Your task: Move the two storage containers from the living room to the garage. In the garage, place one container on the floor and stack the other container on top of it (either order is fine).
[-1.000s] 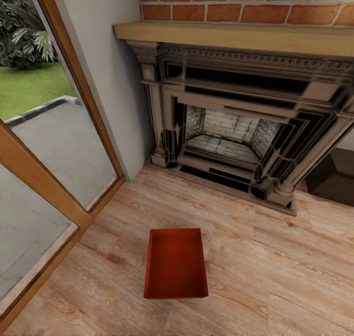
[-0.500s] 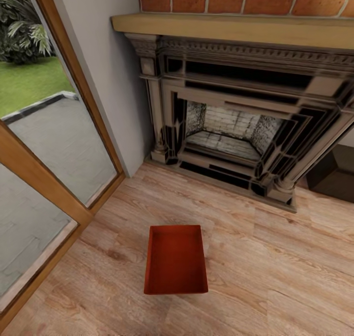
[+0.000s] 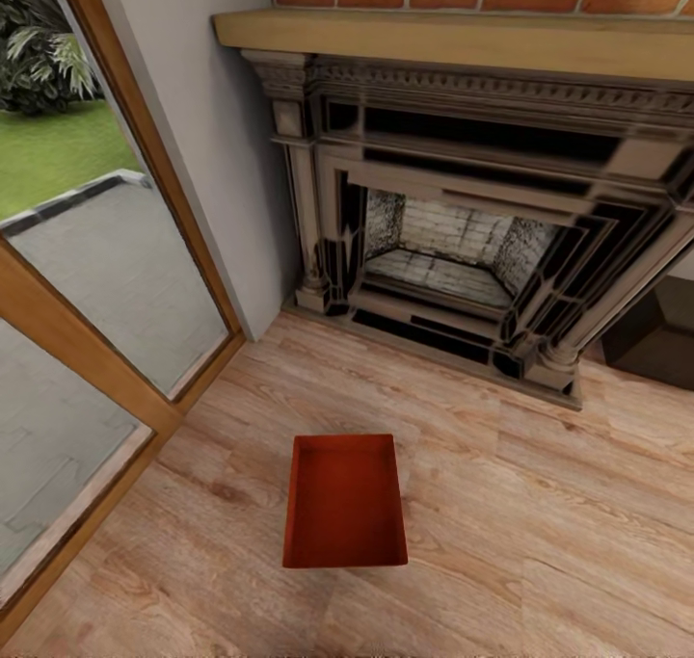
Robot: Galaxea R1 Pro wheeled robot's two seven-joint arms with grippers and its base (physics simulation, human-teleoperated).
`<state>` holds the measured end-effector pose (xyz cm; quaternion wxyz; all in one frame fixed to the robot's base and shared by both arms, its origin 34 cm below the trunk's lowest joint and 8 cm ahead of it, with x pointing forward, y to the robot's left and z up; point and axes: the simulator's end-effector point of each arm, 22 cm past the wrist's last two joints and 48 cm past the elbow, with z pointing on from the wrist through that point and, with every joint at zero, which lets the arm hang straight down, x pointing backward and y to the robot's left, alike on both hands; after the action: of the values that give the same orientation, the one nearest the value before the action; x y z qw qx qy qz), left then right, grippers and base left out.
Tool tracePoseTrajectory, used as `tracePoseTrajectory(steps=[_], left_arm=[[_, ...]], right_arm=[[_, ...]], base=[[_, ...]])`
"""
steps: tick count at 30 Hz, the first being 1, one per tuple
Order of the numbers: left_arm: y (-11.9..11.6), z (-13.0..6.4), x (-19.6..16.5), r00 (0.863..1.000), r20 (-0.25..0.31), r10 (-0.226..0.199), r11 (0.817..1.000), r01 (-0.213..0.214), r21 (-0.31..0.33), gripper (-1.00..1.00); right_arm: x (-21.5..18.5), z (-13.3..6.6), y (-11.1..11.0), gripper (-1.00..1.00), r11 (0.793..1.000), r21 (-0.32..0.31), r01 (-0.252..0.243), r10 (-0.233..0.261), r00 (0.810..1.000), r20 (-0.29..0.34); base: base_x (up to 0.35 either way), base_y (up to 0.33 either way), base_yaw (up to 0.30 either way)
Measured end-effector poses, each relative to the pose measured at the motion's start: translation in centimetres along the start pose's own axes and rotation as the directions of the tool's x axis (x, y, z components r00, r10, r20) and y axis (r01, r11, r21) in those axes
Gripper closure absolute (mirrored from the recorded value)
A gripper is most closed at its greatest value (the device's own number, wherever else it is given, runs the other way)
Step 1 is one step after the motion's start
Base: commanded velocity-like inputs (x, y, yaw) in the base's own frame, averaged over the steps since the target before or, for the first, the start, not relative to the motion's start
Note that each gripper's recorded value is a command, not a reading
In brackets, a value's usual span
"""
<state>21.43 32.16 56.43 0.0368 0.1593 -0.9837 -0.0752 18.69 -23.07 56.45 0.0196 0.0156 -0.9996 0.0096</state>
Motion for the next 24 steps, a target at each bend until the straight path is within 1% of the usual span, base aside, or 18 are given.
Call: tracePoseTrajectory(steps=[24], left_arm=[[0.4,0.5,1.4,0.999,-0.035,0.005,1.0,-0.005,-0.011,-1.0]], right_arm=[[1.5,0.3,0.2,-1.0,1.0,-0.008,0.002,-0.002,0.999,-0.037]], base=[[0.0,0.0,0.0]])
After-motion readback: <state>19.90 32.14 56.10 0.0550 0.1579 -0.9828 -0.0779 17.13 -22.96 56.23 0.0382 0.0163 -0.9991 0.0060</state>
